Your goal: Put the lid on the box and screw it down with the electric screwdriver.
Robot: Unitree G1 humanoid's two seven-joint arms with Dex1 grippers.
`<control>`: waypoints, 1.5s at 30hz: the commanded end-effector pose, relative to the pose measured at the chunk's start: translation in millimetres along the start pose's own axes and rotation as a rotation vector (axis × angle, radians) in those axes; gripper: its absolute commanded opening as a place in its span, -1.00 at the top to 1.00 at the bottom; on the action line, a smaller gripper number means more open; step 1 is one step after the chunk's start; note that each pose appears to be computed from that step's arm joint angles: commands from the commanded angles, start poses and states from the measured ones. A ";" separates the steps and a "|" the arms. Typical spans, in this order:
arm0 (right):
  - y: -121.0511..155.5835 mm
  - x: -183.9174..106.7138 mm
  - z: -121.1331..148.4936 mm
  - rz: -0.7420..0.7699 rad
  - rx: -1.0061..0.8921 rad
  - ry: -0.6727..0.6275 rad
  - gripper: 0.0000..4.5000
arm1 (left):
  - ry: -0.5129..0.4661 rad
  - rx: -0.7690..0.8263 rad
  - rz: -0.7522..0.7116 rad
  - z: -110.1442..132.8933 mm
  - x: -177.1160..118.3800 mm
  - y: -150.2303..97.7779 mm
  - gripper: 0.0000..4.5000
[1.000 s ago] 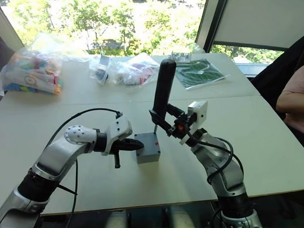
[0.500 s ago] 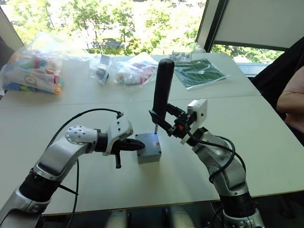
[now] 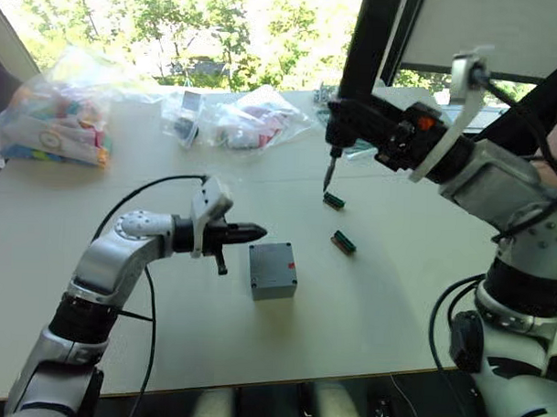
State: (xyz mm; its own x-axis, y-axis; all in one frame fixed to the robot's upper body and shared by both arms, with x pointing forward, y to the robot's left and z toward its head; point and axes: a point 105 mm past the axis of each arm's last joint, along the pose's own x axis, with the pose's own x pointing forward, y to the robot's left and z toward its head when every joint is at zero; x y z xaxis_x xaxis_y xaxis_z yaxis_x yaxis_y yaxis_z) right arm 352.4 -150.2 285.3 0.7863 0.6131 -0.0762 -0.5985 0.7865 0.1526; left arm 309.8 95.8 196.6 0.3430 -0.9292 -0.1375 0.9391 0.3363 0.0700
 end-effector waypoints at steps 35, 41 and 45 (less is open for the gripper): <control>-96.4 -47.9 -58.6 -0.131 -0.152 0.383 -0.98 | 0.168 -0.180 0.113 -59.3 -64.0 -54.3 1.00; -35.3 -101.0 -106.6 0.211 -0.130 0.452 -0.98 | 0.215 -0.281 0.068 -75.3 -74.4 -93.6 1.00; -8.7 -138.2 -153.2 0.314 -0.033 0.609 -0.98 | 0.246 -0.363 0.034 -92.5 -70.1 -116.7 1.00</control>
State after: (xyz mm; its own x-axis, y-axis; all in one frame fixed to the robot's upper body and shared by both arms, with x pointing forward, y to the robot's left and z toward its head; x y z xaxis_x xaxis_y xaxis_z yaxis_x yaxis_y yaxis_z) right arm 238.5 -235.8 128.1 0.3868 0.7147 -0.5828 -0.7455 0.6143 0.2585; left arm 184.6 143.4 106.3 0.3477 -0.8554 -0.3838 0.8452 0.4632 -0.2666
